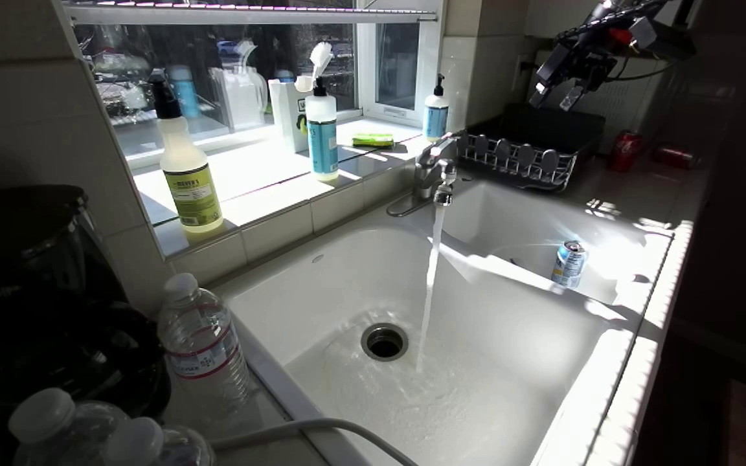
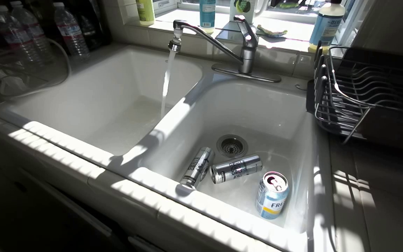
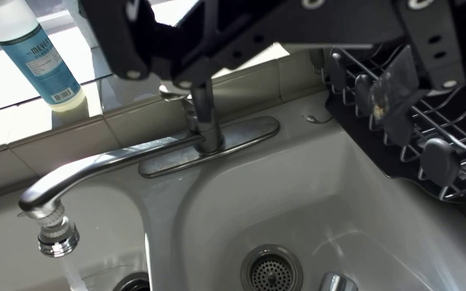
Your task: Push the sink handle downwards
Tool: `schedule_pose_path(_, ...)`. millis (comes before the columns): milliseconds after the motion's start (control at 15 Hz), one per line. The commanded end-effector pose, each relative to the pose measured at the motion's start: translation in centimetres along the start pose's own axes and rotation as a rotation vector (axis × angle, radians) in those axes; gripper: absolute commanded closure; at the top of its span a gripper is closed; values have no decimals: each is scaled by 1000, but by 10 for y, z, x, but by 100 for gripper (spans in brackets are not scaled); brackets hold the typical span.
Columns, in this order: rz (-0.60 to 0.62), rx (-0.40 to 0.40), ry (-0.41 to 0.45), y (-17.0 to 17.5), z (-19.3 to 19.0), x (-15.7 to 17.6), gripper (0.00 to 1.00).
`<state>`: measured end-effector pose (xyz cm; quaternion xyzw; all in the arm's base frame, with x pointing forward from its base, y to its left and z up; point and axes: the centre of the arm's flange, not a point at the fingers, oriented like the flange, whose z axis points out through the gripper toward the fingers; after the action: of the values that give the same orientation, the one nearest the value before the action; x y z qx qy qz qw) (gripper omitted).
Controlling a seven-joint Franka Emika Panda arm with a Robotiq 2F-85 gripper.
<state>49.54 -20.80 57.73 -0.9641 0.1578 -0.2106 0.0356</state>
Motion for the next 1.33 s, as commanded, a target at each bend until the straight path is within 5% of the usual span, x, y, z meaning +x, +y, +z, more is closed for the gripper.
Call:
schedule_pose_path(0,10,-15,97,6,11,37,0)
schedule_pose_path(533,-84,35,150,-29,54,93,2)
schedule_pose_path(600,-90,43,149,-34,61,98,27)
schedule_pose_path(733,-111,47,154,-42,71,107,28)
schedule_pose_path(1267,-137,68,160,-58,103,128,89)
